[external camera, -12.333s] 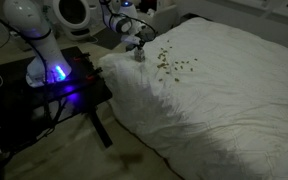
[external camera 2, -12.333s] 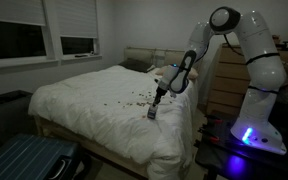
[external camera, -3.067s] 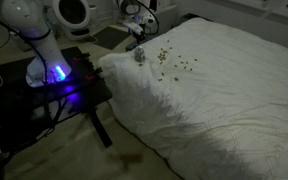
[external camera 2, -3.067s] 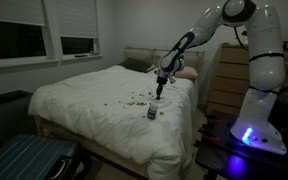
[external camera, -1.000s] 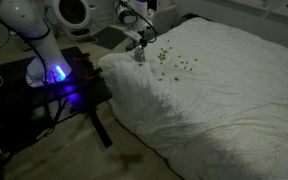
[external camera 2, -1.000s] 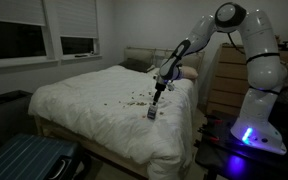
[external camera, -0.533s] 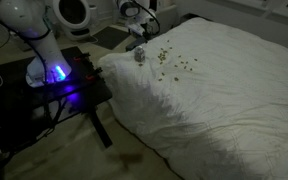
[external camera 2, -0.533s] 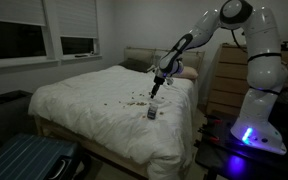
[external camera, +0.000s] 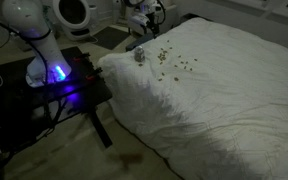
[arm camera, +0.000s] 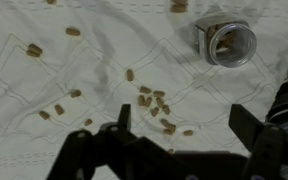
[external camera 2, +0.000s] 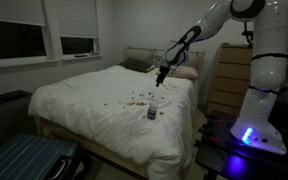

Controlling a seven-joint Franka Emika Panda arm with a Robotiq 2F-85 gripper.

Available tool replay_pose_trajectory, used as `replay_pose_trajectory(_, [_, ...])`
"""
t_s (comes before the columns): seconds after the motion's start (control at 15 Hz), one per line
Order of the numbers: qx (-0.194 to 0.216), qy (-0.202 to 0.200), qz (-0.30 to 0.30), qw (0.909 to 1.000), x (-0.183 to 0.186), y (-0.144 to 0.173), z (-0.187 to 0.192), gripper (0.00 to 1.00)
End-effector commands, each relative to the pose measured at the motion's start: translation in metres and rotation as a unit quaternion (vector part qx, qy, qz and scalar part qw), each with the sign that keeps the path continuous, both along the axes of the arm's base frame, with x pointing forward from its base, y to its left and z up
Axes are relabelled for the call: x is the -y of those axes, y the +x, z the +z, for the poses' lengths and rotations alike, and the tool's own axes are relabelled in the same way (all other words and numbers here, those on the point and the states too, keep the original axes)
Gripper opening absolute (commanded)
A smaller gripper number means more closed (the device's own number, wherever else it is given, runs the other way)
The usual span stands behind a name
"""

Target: Put some of the objects from the bed into the bottle

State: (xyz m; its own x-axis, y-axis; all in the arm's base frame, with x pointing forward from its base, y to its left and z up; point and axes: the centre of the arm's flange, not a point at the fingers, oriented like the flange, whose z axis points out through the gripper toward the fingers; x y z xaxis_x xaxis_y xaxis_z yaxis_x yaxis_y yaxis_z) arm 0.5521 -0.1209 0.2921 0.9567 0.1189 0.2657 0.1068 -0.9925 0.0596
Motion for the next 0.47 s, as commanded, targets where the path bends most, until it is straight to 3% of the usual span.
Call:
replay_pose_trajectory(0.0, [0.001, -0.002, -0.005, 1.0, 0.0025, -0.0025, 0.0049, 1.0])
replay_pose_trajectory(0.4, [-0.001, -0.002, -0.004, 1.0, -0.0014, -0.0062, 0.0057, 1.0])
